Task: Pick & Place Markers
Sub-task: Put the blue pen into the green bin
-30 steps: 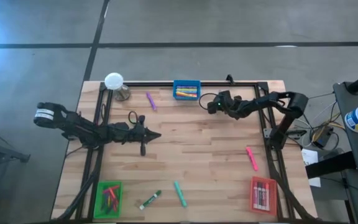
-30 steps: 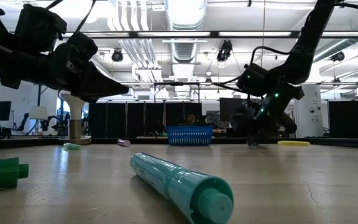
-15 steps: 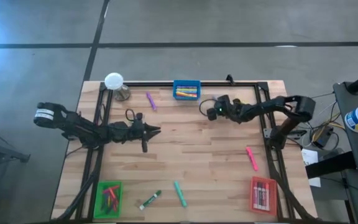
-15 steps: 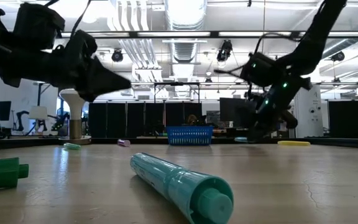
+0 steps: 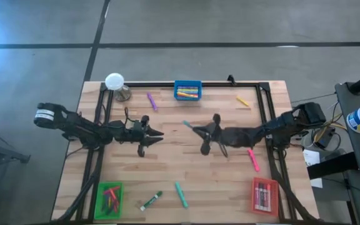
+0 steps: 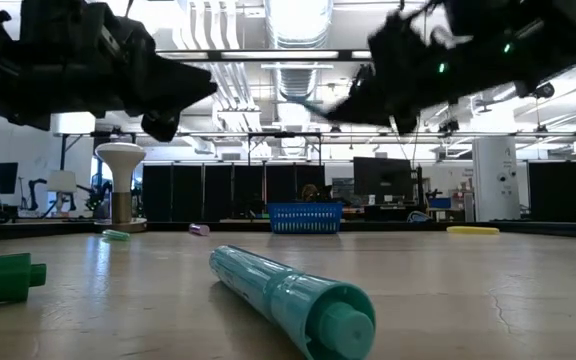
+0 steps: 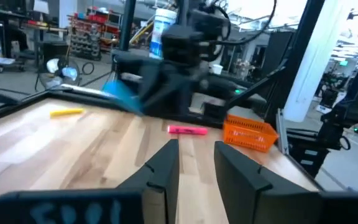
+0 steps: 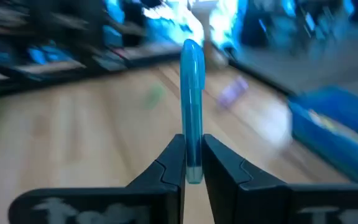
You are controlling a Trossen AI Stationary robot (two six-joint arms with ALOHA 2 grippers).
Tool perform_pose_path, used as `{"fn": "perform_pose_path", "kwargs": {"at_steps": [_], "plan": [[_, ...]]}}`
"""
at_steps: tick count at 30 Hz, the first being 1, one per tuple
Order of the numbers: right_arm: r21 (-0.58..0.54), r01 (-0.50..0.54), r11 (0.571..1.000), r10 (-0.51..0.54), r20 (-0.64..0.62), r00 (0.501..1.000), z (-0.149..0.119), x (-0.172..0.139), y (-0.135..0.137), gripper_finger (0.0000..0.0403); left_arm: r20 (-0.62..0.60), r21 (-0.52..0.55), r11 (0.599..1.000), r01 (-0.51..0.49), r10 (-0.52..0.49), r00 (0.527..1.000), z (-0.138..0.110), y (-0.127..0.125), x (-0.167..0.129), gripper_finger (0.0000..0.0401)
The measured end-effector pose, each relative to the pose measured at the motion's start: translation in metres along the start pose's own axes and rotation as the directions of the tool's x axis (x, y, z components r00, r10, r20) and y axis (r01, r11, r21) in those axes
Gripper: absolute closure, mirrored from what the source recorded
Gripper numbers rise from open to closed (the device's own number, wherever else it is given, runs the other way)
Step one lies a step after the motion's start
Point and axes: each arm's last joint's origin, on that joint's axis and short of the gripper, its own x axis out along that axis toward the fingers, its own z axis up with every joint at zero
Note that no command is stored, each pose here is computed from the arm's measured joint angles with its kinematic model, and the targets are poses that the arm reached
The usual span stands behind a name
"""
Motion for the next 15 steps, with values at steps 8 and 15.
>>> {"fn": "perform_pose_path", "kwargs": {"at_steps": [8,15], "plan": [[-0.094,-0.086,0.992,0.095,0.092,0.991,0.019,0.004,0.035,0.0367,0.066,0.049,0.998,0.049,-0.052,0.996,0.013,-0.005,0.009,0.0305],[-0.118,-0.134,0.984,0.146,0.107,0.983,0.026,0.026,0.055,0.0367,0.100,0.084,0.994,0.070,-0.078,0.992,0.022,-0.008,0.017,0.0305]]}}
